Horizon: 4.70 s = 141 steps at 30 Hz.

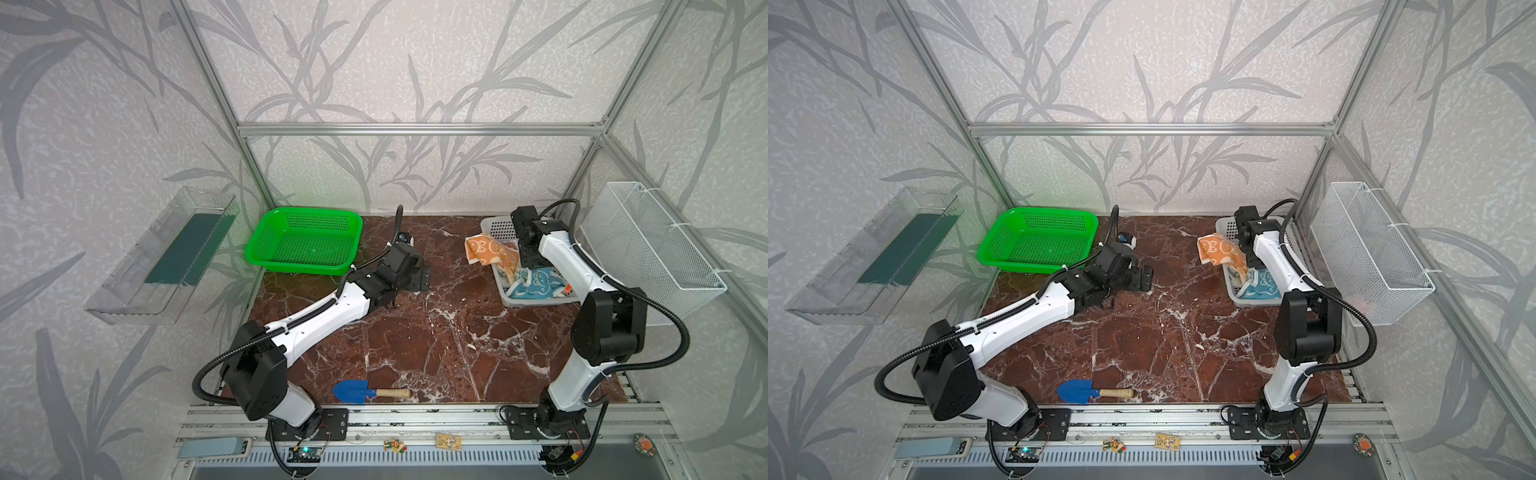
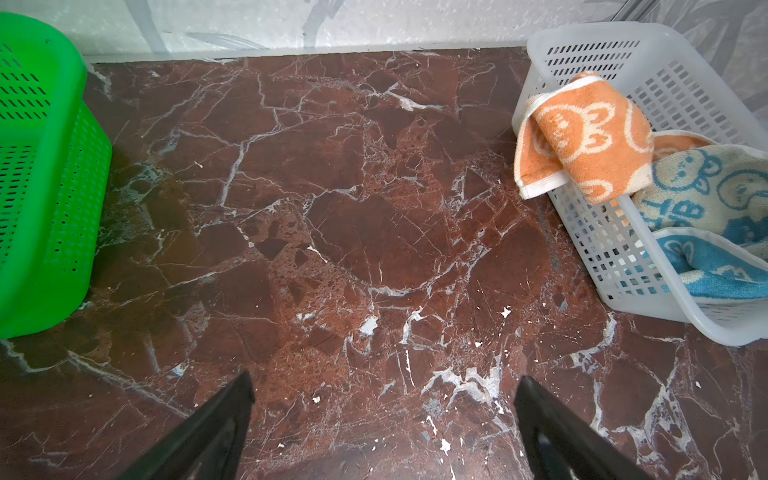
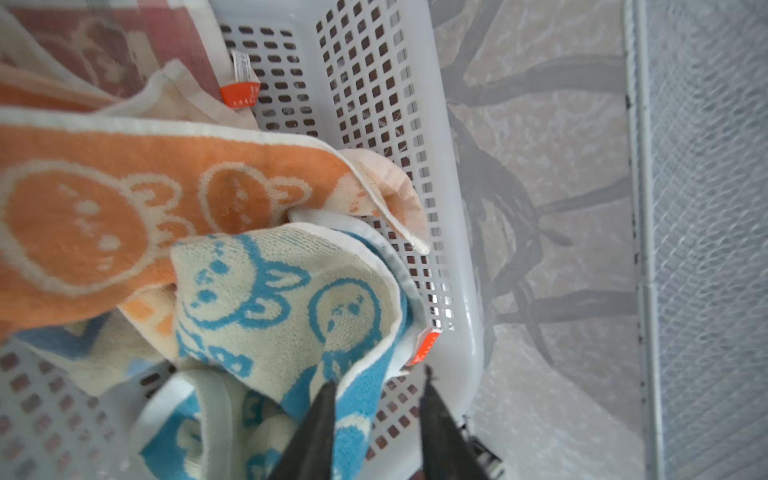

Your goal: Fold and stack the towels

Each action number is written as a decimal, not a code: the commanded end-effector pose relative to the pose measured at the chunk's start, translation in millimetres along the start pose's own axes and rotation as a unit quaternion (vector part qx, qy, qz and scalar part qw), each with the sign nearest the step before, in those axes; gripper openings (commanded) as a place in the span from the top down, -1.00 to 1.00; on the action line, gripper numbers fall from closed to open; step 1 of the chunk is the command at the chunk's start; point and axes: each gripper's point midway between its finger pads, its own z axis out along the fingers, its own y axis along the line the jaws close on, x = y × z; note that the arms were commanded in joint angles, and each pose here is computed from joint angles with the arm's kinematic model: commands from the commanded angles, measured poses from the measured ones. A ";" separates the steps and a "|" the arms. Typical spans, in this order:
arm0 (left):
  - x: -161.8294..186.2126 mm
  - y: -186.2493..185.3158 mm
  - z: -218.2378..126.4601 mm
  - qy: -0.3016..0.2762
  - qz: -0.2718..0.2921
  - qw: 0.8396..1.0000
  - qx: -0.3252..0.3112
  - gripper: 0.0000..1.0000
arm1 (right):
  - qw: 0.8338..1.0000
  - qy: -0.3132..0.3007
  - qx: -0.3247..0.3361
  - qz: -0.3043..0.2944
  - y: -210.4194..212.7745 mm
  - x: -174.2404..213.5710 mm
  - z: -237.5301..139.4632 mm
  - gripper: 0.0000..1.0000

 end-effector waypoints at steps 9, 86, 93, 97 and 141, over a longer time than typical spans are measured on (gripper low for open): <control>-3.3 2.0 -2.7 -0.003 -0.005 1.000 -0.003 -0.99 | 0.964 -0.105 -0.245 -0.005 106.6 -47.4 -84.2 -0.98; 21.1 87.1 -63.9 -0.021 -0.105 0.993 -0.056 -0.98 | 0.902 -0.009 -0.415 -0.122 248.9 28.6 -129.1 -0.92; 33.2 88.9 -61.9 -0.007 -0.119 0.992 -0.053 -0.98 | 0.917 -0.020 -0.336 -0.215 290.9 59.6 -112.0 -0.72; 38.1 86.7 -58.9 0.005 -0.123 0.991 -0.046 -0.98 | 0.933 -0.014 -0.268 -0.238 296.7 60.7 -90.2 -0.54; 66.3 87.6 -39.5 0.053 -0.140 0.988 -0.033 -0.98 | 0.890 0.024 -0.446 -0.093 307.6 57.3 -134.6 -0.66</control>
